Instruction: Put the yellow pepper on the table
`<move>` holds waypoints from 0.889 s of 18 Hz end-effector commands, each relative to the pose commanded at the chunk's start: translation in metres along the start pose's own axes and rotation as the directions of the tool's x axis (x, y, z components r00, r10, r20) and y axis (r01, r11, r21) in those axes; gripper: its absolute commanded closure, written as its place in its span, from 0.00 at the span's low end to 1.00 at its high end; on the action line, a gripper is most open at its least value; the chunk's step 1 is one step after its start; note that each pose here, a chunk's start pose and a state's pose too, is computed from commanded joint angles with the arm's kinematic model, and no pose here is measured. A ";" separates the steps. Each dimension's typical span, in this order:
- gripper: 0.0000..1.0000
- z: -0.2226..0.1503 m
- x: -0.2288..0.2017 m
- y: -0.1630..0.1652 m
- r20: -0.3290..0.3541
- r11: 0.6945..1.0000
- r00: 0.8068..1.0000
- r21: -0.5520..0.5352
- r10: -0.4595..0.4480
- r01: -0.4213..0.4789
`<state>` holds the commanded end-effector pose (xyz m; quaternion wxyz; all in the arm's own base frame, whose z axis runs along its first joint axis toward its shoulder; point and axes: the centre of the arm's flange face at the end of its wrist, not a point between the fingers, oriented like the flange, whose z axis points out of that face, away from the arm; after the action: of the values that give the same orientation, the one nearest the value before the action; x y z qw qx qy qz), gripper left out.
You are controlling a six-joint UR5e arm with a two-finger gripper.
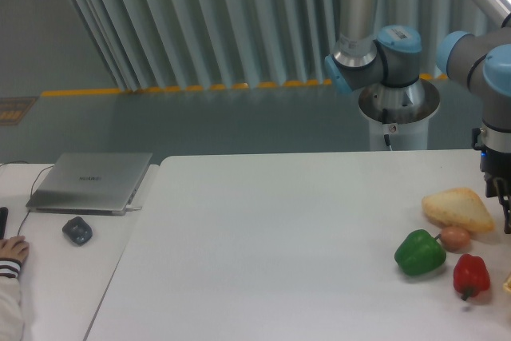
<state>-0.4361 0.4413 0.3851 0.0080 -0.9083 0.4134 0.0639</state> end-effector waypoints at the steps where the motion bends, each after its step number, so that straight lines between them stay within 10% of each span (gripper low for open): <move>1: 0.00 0.001 0.000 0.000 0.000 1.000 1.000 0.000 -0.002 0.002; 16: 0.00 0.008 -0.036 0.084 0.142 0.969 0.960 -0.032 -0.239 0.246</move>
<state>-0.5233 0.4136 0.3844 0.0217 -0.9455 0.2956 0.1351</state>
